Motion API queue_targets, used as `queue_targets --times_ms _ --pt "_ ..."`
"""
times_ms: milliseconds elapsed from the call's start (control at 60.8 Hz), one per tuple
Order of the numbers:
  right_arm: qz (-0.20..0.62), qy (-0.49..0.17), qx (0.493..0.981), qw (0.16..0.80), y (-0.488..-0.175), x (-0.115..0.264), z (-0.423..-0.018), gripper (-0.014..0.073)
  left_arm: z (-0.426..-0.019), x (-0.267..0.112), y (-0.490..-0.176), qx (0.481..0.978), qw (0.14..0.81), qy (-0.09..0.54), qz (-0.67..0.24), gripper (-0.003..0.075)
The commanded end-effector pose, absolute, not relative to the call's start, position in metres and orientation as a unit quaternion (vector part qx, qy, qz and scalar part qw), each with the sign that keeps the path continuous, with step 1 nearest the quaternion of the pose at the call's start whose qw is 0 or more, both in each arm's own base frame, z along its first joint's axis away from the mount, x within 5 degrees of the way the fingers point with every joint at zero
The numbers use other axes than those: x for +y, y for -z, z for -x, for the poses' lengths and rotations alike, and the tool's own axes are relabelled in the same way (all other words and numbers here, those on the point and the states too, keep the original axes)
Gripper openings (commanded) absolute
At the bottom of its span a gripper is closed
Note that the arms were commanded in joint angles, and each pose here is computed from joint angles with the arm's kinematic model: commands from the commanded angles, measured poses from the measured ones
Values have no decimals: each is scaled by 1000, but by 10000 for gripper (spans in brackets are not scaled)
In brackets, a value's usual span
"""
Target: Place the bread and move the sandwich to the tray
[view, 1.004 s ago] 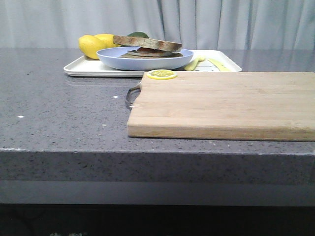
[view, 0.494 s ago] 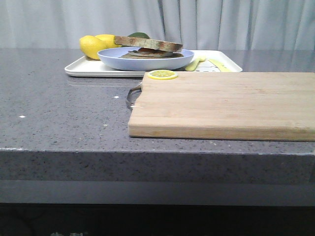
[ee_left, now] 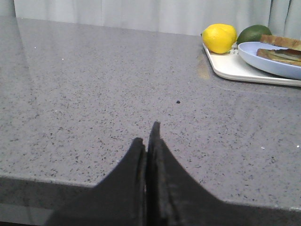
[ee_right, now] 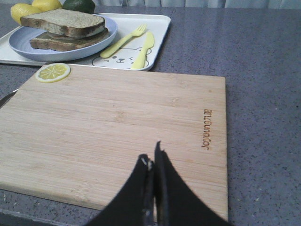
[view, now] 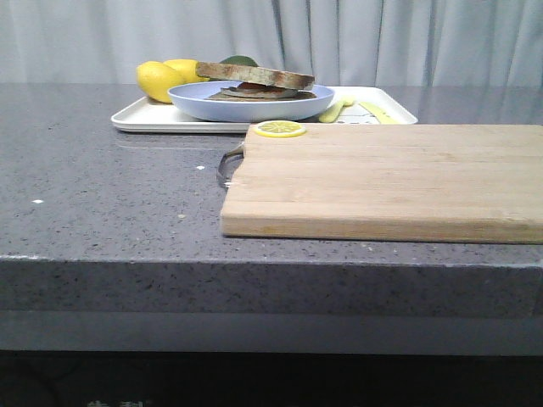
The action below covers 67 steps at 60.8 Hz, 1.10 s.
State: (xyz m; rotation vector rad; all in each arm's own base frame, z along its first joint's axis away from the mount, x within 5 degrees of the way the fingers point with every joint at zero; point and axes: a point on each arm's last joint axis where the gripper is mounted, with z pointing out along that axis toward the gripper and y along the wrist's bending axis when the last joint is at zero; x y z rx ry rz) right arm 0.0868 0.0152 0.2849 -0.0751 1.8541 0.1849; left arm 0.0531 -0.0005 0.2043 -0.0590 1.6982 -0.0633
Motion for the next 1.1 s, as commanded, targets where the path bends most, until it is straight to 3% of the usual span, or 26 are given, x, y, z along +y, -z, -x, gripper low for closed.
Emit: queue_targets --times_ms 0,1086 --pt "26 -77 769 634 -300 14 -88 -60 -52 0 -214 697 716 34 30 -20" --pt "26 -77 769 634 -300 14 -88 -60 -55 0 -206 694 719 33 30 -20"
